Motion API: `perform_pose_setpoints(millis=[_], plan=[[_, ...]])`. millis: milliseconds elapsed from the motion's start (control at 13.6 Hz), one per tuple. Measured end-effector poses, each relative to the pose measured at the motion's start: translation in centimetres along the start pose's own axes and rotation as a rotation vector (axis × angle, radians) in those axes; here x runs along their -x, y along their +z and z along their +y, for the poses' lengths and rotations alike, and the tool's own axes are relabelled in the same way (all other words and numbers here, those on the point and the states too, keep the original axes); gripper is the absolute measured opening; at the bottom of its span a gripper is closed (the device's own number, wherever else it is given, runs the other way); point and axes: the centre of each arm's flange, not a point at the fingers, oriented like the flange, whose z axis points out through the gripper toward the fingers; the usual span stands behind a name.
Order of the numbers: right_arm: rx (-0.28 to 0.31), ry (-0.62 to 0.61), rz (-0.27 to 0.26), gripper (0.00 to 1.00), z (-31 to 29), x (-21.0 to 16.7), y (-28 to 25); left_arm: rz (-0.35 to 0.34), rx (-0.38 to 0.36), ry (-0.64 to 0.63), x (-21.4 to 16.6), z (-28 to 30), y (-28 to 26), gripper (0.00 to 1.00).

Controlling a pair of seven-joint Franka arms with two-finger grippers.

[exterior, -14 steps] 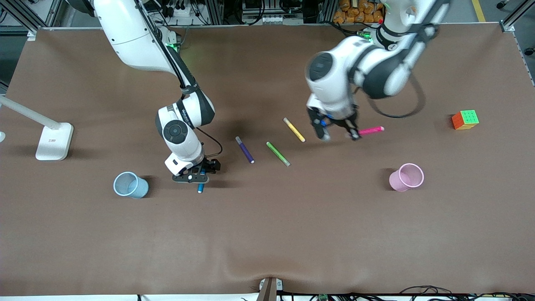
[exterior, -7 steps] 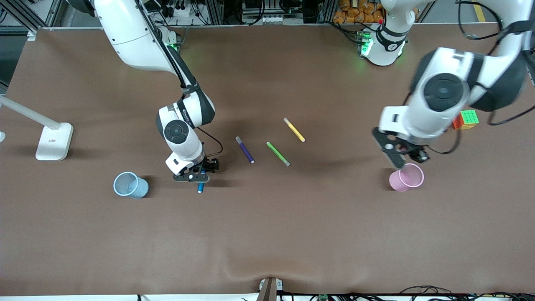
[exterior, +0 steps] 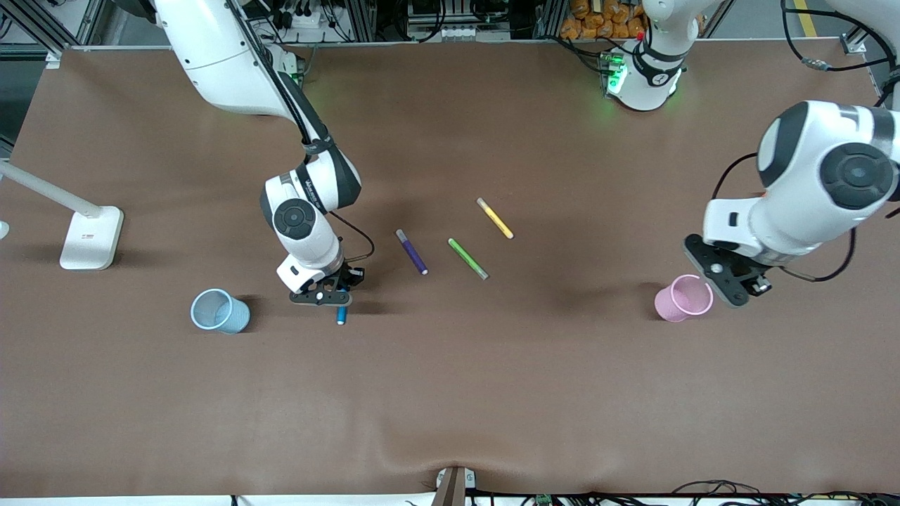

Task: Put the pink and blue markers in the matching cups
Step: 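Carry the pink marker to the pink cup while the right gripper carries blue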

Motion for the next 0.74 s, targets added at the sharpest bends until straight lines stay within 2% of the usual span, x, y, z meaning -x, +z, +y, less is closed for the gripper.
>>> perform_pose_setpoints(millis=[221, 368, 737], plan=[[0.001, 0.003, -0.004, 0.17, 0.2, -0.1, -0.8, 0.076, 0.026, 0.034, 2.5, -2.0, 0.0, 0.17], [0.01, 0.0, -0.023, 0.17, 0.6, -0.3, -2.2, 0.113, 0.024, 0.069, 2.4, -2.3, 0.1, 0.17], [0.045, -0.088, -0.114, 0.17, 3.0, -1.4, -6.2, 0.234, 0.057, 0.227, 3.9, -5.0, 4.6, 0.17]])
